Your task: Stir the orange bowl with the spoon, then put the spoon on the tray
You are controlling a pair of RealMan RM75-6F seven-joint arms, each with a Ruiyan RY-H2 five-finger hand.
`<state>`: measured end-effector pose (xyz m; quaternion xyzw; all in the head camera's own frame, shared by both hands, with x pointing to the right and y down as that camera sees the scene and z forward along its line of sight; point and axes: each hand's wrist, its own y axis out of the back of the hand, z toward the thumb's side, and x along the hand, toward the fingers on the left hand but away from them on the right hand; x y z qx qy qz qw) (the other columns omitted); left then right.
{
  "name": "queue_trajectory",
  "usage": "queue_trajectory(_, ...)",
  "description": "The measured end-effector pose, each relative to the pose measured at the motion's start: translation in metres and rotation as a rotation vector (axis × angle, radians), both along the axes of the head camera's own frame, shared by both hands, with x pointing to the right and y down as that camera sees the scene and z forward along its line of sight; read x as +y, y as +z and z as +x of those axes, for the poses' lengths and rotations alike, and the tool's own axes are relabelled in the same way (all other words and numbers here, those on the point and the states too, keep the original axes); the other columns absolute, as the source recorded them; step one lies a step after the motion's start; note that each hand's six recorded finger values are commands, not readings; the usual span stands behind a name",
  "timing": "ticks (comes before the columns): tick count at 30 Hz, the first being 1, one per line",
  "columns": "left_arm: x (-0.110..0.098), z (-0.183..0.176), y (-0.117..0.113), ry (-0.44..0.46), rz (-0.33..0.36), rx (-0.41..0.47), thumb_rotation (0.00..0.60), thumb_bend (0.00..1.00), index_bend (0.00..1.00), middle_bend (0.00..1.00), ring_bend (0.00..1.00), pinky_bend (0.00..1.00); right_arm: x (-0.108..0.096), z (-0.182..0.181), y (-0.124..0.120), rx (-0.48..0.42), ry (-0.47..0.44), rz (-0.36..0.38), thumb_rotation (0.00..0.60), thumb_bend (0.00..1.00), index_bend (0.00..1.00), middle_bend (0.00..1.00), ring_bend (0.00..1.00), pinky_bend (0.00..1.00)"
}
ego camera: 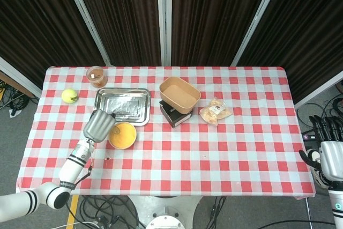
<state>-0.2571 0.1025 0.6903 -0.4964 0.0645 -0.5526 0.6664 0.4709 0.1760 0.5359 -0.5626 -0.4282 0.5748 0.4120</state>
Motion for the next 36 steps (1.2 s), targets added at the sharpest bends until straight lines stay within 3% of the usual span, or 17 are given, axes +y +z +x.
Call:
queue_trajectory(12, 0.008, 0.012, 0.014, 0.029, 0.034, -0.067, 0.600, 0.44, 0.67, 0.96, 0.94, 1.00, -0.001, 0.001, 0.000, -0.001, 0.002, 0.001, 0.600, 0.15, 0.00, 0.09, 0.00, 0.06)
queue_trajectory(20, 0.014, 0.016, 0.019, 0.014, 0.007, -0.047, 0.600, 0.44, 0.66, 0.96, 0.94, 1.00, 0.000, 0.005, 0.002, -0.003, 0.010, -0.002, 0.600, 0.15, 0.00, 0.09, 0.00, 0.06)
queue_trajectory(29, 0.021, 0.021, 0.019, 0.004, -0.028, -0.016, 0.600, 0.41, 0.43, 0.96, 0.94, 1.00, 0.000, 0.008, 0.002, -0.004, 0.018, 0.002, 0.600, 0.15, 0.00, 0.09, 0.00, 0.06)
queue_trajectory(36, 0.019, 0.022, 0.011, -0.035, -0.051, 0.015, 0.600, 0.30, 0.26, 0.95, 0.93, 1.00, 0.001, 0.011, 0.001, -0.004, 0.028, 0.009, 0.600, 0.15, 0.00, 0.09, 0.00, 0.06)
